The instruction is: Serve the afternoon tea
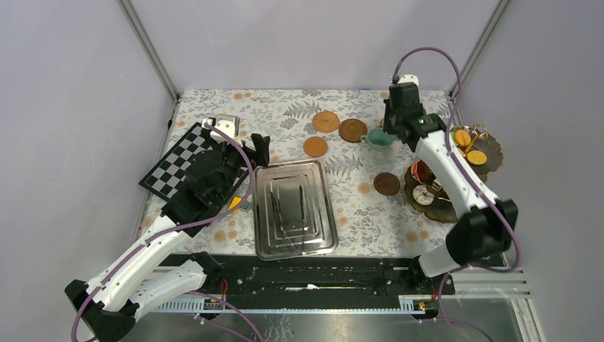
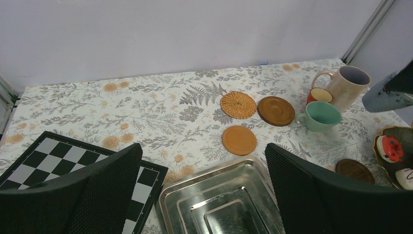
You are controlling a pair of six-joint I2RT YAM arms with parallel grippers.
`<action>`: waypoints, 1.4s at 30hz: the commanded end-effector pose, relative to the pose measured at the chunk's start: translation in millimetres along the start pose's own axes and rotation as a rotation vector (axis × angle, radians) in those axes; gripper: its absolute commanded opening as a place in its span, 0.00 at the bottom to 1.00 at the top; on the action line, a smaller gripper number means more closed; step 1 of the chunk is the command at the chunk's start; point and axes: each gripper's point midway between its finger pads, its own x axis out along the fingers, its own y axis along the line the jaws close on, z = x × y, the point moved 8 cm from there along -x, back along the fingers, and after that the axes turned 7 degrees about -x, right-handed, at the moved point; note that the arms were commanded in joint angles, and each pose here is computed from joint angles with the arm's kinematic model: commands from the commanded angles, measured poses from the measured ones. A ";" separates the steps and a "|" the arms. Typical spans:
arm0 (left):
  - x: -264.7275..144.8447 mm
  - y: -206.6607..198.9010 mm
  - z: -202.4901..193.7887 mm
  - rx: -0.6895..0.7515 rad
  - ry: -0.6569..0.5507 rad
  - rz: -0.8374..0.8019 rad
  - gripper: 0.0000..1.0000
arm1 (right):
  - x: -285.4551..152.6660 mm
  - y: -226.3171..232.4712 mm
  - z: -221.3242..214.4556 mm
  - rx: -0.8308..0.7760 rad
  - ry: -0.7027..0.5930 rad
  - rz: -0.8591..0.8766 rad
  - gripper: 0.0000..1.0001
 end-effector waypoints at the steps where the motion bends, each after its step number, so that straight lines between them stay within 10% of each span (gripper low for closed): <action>1: -0.2 -4.6 9.6 -0.023 -0.046 -0.030 0.99 | -29.0 30.0 -45.2 -0.001 0.071 0.128 0.05; 31: 2.2 -5.9 5.8 -0.019 -0.032 -0.035 0.99 | 9.6 35.5 -125.2 -0.010 0.168 0.025 0.06; 42: 2.1 -5.6 5.8 -0.018 -0.033 -0.034 0.99 | 10.0 33.4 -127.9 -0.022 0.194 0.001 0.22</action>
